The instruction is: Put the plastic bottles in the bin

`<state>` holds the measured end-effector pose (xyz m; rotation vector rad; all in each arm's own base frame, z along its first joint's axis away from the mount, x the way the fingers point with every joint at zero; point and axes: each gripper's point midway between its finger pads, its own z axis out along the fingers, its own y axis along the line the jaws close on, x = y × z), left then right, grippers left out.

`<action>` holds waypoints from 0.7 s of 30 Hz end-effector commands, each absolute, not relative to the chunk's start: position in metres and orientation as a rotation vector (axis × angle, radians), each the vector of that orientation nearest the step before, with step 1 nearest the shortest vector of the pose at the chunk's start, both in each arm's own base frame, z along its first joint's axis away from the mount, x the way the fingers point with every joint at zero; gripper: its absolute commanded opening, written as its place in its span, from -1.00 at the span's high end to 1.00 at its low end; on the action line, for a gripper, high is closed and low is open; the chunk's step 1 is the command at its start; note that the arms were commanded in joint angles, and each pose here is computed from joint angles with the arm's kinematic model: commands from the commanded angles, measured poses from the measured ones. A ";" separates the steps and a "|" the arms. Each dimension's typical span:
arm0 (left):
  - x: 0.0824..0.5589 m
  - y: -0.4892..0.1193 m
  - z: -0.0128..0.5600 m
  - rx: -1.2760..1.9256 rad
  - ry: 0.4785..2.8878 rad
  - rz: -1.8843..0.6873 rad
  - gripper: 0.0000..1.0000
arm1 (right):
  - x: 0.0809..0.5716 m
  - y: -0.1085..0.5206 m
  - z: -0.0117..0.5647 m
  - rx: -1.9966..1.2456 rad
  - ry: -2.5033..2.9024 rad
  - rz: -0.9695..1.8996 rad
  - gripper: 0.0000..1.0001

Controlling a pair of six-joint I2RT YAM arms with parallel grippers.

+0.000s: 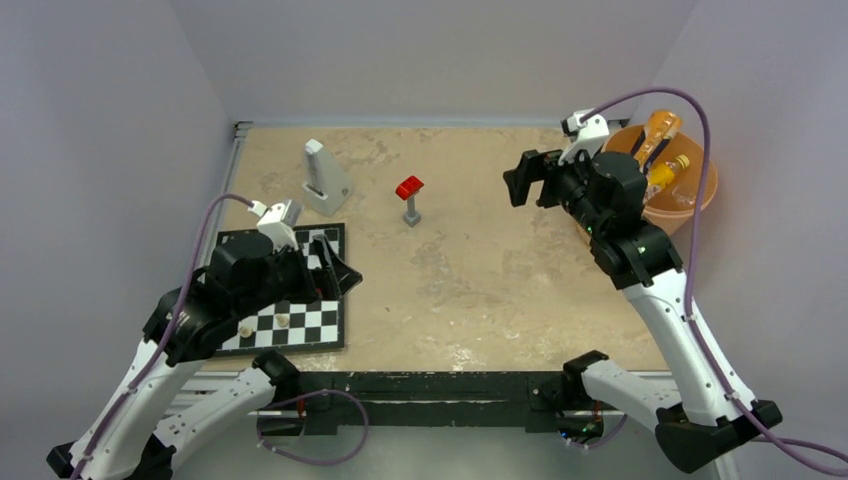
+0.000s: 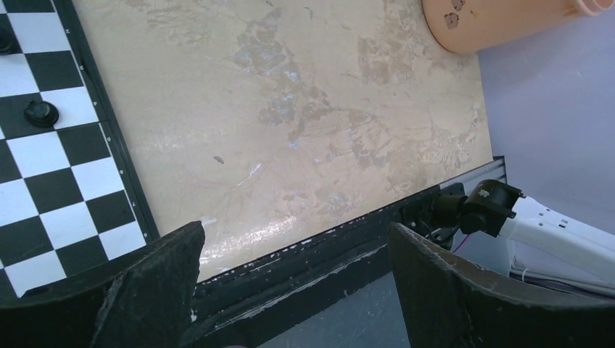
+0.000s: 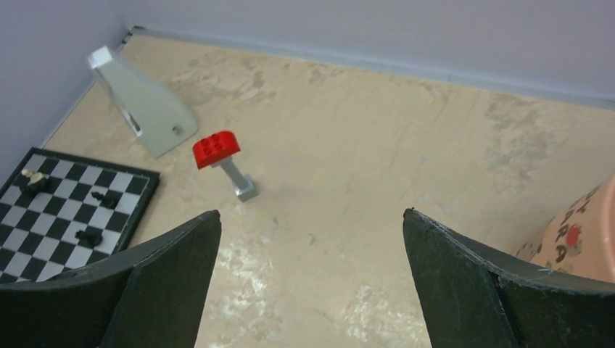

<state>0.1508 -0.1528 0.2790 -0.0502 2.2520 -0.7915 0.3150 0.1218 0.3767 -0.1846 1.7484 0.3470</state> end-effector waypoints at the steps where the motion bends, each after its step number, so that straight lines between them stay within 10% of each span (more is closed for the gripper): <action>1: 0.143 -0.133 0.273 -0.125 2.252 -0.733 -1.00 | 0.304 0.120 0.339 -0.094 1.876 0.331 -0.97; 21: 0.146 -0.120 0.255 -0.173 2.257 -0.648 -1.00 | 0.267 0.076 0.245 0.187 2.143 0.144 -0.97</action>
